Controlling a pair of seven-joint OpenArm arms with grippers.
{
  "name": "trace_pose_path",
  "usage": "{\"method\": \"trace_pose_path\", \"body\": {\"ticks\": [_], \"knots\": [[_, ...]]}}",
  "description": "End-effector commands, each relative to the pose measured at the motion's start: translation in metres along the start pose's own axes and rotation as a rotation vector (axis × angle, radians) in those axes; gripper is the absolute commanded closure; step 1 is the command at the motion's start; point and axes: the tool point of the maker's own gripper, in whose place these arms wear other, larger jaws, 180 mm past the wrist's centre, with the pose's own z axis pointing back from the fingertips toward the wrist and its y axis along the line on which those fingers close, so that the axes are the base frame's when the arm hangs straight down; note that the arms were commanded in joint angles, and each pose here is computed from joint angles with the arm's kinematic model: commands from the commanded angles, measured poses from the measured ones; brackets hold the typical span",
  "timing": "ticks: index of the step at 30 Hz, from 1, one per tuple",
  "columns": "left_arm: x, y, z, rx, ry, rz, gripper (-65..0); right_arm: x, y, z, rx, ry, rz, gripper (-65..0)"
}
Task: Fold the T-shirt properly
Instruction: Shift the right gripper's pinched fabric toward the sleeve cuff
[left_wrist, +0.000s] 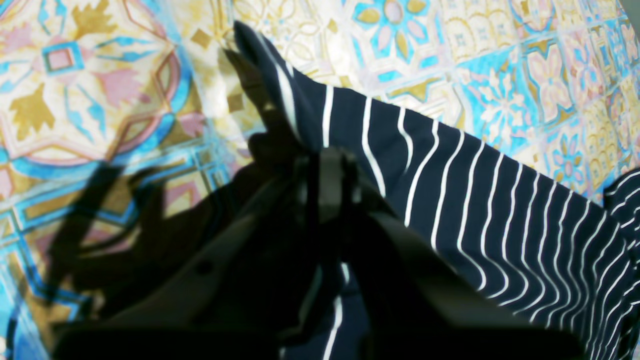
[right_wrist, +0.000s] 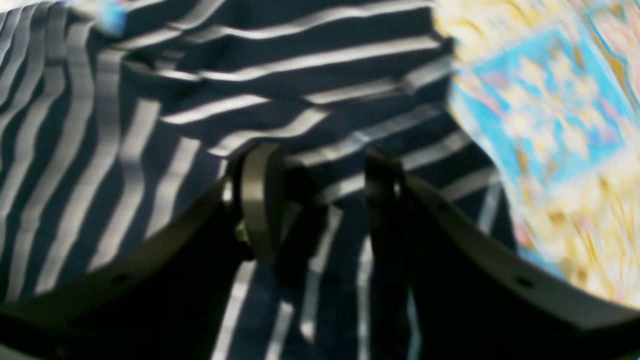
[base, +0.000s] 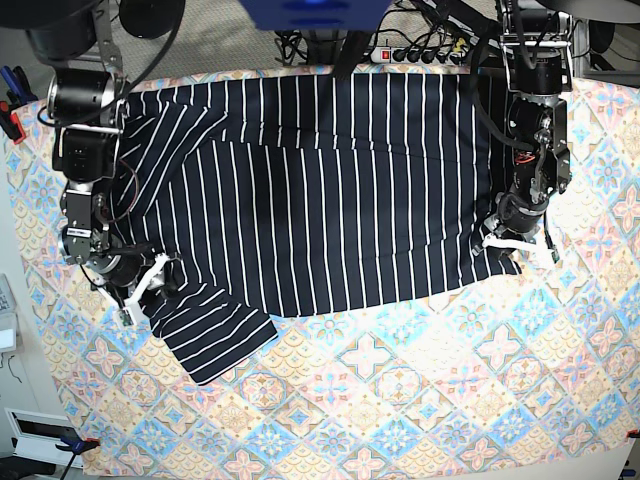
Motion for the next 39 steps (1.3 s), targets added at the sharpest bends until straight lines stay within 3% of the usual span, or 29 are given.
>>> {"method": "trace_pose_path", "body": {"ticks": [1, 14, 19, 29, 39], "knots": [[0.018, -0.006, 0.0, -0.02, -0.044, -0.012, 0.0, 0.018, -0.01, 0.003, -0.008, -0.045, 0.002, -27.6], [0.019, -0.006, 0.0, -0.02, -0.047, -0.011, 0.0, 0.012, 0.003, -0.007, 0.017, -0.059, -0.049, -28.4], [0.019, -0.006, 0.0, -0.019, -0.046, -0.01, 0.0, 0.033, 0.001, -0.003, 0.009, -0.104, -0.008, -28.3], [0.019, -0.006, 0.0, -0.02, -0.047, -0.011, 0.0, 0.04, 0.013, -0.007, 0.025, -0.092, 0.009, -28.5], [0.02, -0.006, 0.0, -0.019, -0.047, -0.01, 0.0, 0.011, 0.023, -0.022, 0.056, -0.077, -0.114, -28.5]]}}
